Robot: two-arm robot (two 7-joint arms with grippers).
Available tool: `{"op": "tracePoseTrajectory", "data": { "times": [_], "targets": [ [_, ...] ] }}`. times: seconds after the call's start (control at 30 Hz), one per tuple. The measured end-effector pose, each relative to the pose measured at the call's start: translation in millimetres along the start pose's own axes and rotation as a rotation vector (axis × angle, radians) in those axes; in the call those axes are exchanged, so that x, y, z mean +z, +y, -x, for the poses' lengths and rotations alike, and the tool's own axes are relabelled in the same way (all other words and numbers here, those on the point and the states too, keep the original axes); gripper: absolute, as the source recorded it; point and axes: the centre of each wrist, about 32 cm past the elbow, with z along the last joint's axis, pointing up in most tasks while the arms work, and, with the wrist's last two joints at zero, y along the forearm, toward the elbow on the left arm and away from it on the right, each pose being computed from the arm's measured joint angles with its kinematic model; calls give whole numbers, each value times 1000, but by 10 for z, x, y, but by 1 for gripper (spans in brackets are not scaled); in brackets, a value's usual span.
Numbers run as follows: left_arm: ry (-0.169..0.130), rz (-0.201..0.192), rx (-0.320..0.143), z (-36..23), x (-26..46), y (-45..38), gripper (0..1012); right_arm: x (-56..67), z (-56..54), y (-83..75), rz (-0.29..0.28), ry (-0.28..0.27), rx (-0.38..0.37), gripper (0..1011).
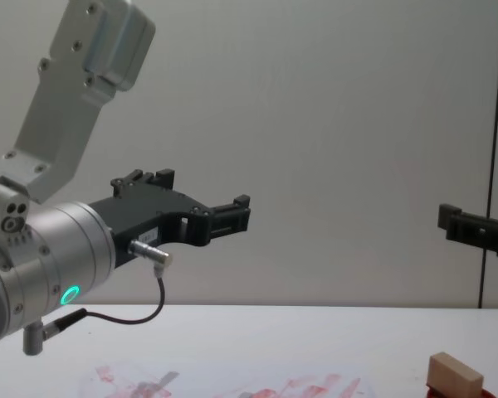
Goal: Use the one hand to pick up the stamp and affix it onto the A4 paper.
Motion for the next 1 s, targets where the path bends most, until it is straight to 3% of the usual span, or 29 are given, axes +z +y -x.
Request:
{"op": "tracePoseTrajectory", "data": {
  "times": [1.0],
  "targets": [
    [0, 0, 0, 0, 0, 0, 1003, -14, -41, 19, 20, 7, 14, 1001]
  ]
}}
